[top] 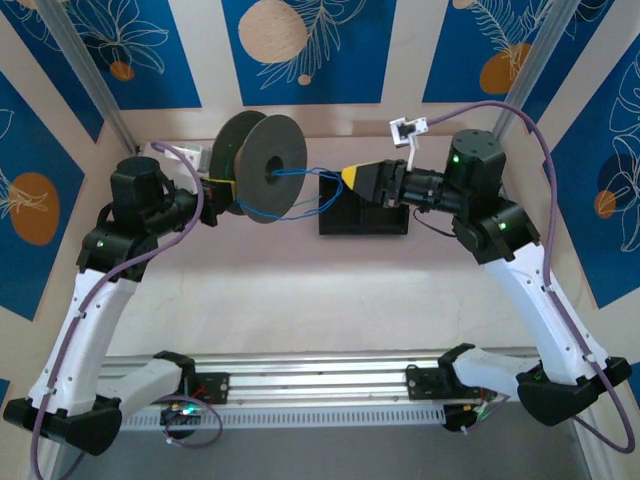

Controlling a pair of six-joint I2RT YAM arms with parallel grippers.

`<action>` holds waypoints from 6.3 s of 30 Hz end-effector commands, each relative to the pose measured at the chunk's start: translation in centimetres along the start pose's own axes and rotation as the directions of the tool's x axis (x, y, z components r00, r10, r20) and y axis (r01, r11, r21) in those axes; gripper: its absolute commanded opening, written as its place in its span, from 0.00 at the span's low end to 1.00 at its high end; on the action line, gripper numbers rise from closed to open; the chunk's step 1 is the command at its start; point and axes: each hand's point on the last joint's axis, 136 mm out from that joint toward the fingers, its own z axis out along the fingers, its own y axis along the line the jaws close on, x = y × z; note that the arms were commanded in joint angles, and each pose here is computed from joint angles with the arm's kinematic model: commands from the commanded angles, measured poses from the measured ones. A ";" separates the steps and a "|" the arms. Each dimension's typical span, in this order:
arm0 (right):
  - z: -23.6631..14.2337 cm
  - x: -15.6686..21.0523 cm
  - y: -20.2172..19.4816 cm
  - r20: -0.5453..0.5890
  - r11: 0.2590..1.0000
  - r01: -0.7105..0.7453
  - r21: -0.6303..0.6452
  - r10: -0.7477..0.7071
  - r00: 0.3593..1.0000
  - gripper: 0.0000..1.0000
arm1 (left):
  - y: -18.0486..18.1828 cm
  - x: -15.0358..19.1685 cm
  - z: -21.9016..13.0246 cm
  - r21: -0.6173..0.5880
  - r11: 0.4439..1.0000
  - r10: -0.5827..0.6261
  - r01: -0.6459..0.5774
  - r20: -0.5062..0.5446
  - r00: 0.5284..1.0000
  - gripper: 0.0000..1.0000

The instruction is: Wrap the cables

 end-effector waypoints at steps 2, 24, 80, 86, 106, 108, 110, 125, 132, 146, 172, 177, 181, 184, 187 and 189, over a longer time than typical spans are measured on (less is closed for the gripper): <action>0.8 4.0 -0.5 -0.151 0.935 0.347 0.075 -0.334 0.930 0.37 | -2.8 -4.0 -1.9 0.093 0.991 0.087 -0.097 0.109 0.990 0.00; 2.8 2.6 1.4 -0.066 0.545 0.833 0.097 -0.831 0.552 0.57 | -3.3 -2.8 -1.8 0.131 0.987 0.090 -0.094 0.040 0.995 0.00; -7.4 12.5 -21.7 0.184 0.736 -0.332 0.590 0.278 0.943 0.00 | 6.7 -14.2 -3.9 0.193 0.794 -0.607 0.576 0.298 0.737 0.00; -8.6 11.6 -26.7 0.284 0.626 -0.473 0.620 0.383 0.879 0.00 | 5.3 -14.7 -5.7 0.361 0.760 -0.628 0.541 0.195 0.753 0.00; -13.9 6.4 -39.4 0.477 0.338 -0.626 0.702 0.429 0.767 0.00 | -2.2 0.4 -2.4 0.354 0.779 -0.462 0.518 -0.236 0.855 0.00; -13.8 6.1 -40.0 0.473 0.340 -0.625 0.703 0.433 0.767 0.00 | -3.6 2.2 -1.7 0.341 0.808 -0.394 0.480 -0.294 0.871 0.00; -13.7 5.6 -40.4 0.470 0.344 -0.626 0.700 0.438 0.767 0.00 | -5.0 3.9 -0.9 0.335 0.832 -0.324 0.443 -0.354 0.877 0.00; -11.5 1.1 -38.8 0.446 0.444 -0.622 0.645 0.441 0.779 0.00 | -8.9 13.0 3.2 0.249 0.963 0.072 0.098 -0.595 0.801 0.00; -9.6 -2.1 -35.7 0.432 0.521 -0.614 0.593 0.438 0.789 0.00 | -7.1 15.4 5.4 0.118 0.988 0.154 -0.101 -0.659 0.736 0.00; 0.7 -7.7 -20.4 0.288 0.787 -0.405 0.466 0.298 0.910 0.00 | -3.0 13.5 10.8 -0.108 0.956 0.134 -0.274 -0.669 0.731 0.00; 12.5 7.9 -1.5 0.050 0.932 0.276 -0.236 -0.272 0.961 0.00 | 2.6 2.9 12.0 -0.265 0.908 -0.392 0.324 -0.270 0.879 0.00; 11.9 12.8 -1.3 -0.074 0.824 0.483 -0.296 -0.524 0.848 0.00 | 2.5 1.7 11.6 -0.244 0.915 -0.382 0.320 -0.274 0.883 0.00; 11.6 17.0 -1.8 -0.201 0.710 0.615 -0.342 -0.695 0.690 0.00 | 2.9 0.9 11.1 -0.240 0.909 -0.398 0.342 -0.245 0.884 0.00; 12.1 19.9 -4.2 -0.322 0.661 0.681 -0.315 -0.749 0.579 0.00 | 2.7 0.4 10.8 -0.227 0.905 -0.408 0.360 -0.223 0.886 0.00; 12.4 21.0 -5.1 -0.362 0.650 0.695 -0.307 -0.755 0.546 0.00 | 2.2 -0.1 10.8 -0.196 0.902 -0.422 0.386 -0.204 0.883 0.00; 12.5 20.7 -4.9 -0.344 0.646 0.705 -0.292 -0.759 0.553 0.00 | 2.0 -0.2 10.7 -0.188 0.901 -0.425 0.392 -0.199 0.883 0.00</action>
